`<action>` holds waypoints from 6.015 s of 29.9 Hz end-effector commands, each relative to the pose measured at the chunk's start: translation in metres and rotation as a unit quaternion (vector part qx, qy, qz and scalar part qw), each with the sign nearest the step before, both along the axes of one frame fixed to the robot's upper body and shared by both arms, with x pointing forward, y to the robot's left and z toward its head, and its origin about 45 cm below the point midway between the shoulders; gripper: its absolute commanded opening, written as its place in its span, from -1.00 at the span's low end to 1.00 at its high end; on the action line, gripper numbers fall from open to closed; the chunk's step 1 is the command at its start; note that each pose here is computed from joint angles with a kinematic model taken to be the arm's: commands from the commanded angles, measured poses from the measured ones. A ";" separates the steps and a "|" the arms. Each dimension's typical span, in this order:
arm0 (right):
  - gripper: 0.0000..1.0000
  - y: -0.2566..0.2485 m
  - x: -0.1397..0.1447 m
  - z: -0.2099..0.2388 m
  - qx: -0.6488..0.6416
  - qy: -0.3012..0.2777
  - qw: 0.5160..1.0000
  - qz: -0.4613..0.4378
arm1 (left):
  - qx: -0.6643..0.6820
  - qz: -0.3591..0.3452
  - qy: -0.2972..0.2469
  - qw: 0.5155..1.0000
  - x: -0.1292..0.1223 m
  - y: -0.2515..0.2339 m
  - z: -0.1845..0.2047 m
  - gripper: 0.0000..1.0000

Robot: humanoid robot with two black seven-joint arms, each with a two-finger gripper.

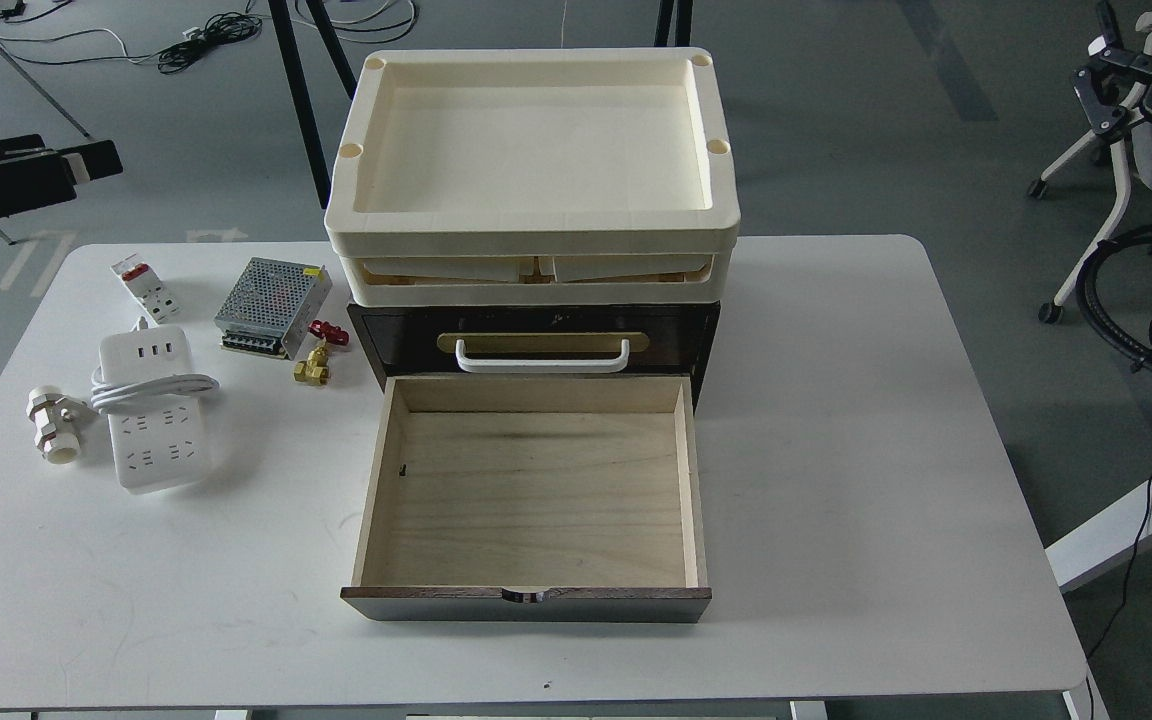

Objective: Put charging cable into cabinet
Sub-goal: 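Move the left gripper down toward the white power strip, then close the left gripper on the white power strip and its cable, then lift the power strip and carry it over the open drawer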

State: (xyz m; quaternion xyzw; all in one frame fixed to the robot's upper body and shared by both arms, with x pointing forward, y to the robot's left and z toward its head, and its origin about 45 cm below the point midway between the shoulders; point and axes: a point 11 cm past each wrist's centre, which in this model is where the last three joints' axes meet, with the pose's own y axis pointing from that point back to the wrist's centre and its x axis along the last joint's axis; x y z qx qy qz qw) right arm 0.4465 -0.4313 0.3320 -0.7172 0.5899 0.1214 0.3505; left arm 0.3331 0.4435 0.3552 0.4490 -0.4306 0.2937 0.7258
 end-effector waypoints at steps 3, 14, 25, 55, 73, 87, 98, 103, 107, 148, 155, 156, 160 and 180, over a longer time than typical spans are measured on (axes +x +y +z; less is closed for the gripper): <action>0.99 -0.005 -0.004 -0.006 0.000 0.007 1.000 -0.006 | 0.106 -0.051 0.036 0.992 -0.016 0.003 -0.047 0.83; 0.99 -0.006 -0.004 -0.006 0.000 0.006 1.000 -0.006 | 0.235 -0.059 0.143 0.960 0.004 0.032 -0.108 0.86; 0.99 -0.007 -0.005 -0.009 0.000 0.009 1.000 -0.007 | 0.328 -0.075 0.156 0.929 0.031 0.039 -0.142 0.86; 0.99 -0.006 -0.009 -0.012 0.004 0.011 1.000 -0.004 | 0.397 -0.073 0.156 0.901 0.045 0.052 -0.205 0.58; 0.99 -0.008 -0.010 -0.012 0.001 0.012 1.000 -0.007 | 0.397 -0.085 0.141 0.903 0.040 0.052 -0.212 0.30; 0.99 -0.009 -0.010 -0.014 0.001 0.014 1.000 -0.007 | 0.418 -0.085 0.109 0.898 0.043 0.053 -0.226 0.11; 0.99 -0.010 -0.011 -0.015 0.001 0.016 1.000 -0.008 | 0.427 -0.073 0.118 0.894 0.037 0.064 -0.229 -0.08; 0.99 -0.010 -0.011 -0.015 0.001 0.016 1.000 -0.009 | 0.427 -0.073 0.117 0.894 0.038 0.063 -0.229 -0.18; 0.99 -0.011 -0.011 -0.017 0.000 0.017 1.000 -0.010 | 0.427 -0.073 0.117 0.894 0.038 0.063 -0.229 -0.29; 0.99 -0.011 -0.011 -0.016 0.001 0.017 1.000 -0.011 | 0.445 -0.051 0.063 0.892 0.065 0.073 -0.186 -0.92; 0.99 -0.014 -0.011 -0.012 0.004 0.011 1.000 -0.015 | 0.474 -0.010 0.046 0.879 0.051 0.125 -0.144 -0.92; 0.99 -0.014 -0.011 -0.012 0.003 0.011 1.000 -0.015 | 0.479 -0.004 0.043 0.877 0.047 0.133 -0.138 -0.92; 0.99 -0.014 -0.011 -0.012 0.004 0.011 1.000 -0.014 | 0.490 0.028 0.031 0.871 0.032 0.165 -0.112 -0.92; 0.99 -0.013 -0.010 -0.013 0.002 0.012 1.000 -0.014 | 0.244 -0.054 0.095 0.964 -0.078 0.056 -0.049 -0.91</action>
